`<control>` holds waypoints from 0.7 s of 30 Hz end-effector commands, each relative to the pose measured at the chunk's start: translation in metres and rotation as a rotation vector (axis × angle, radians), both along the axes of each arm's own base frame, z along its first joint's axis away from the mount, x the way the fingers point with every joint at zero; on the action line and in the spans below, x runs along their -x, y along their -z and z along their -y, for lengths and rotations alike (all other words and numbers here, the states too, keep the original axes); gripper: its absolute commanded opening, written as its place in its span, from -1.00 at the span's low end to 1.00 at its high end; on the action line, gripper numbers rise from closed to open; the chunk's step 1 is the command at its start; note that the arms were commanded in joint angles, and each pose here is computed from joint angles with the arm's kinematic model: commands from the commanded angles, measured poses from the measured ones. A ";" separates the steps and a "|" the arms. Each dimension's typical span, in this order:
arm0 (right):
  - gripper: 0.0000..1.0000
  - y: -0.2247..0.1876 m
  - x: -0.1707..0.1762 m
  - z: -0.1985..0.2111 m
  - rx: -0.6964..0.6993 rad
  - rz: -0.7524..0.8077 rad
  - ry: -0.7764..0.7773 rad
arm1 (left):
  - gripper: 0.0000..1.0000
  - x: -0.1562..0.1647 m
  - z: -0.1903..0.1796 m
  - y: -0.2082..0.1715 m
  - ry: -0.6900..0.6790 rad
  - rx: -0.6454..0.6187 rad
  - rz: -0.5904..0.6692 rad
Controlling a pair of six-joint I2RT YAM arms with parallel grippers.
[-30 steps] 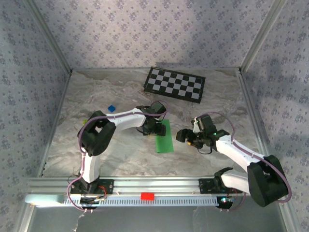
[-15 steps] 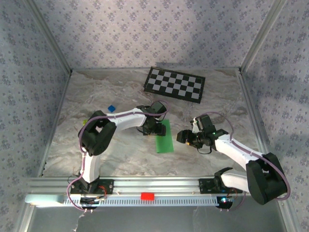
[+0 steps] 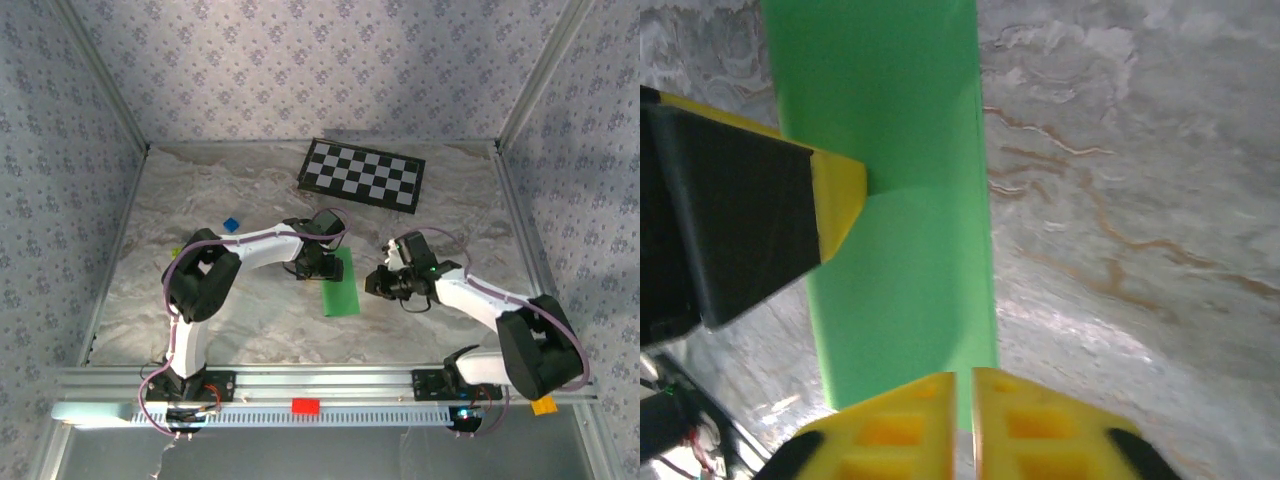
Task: Fold a paper plane with a square sheet of paper (pick it up from the middle)
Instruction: Hold the square sheet of paper at the center of the table.
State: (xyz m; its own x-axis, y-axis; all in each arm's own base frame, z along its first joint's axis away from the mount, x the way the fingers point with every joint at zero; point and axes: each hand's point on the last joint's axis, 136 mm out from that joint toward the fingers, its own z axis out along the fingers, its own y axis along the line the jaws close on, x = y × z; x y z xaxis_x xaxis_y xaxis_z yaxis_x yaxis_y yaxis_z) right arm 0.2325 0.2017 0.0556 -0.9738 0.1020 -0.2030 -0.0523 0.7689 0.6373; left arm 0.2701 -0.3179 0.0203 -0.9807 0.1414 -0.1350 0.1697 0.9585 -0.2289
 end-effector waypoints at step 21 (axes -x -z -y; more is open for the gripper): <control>-1.00 0.017 -0.047 -0.049 -0.029 -0.041 -0.059 | 0.32 0.008 -0.021 0.053 0.011 -0.109 -0.048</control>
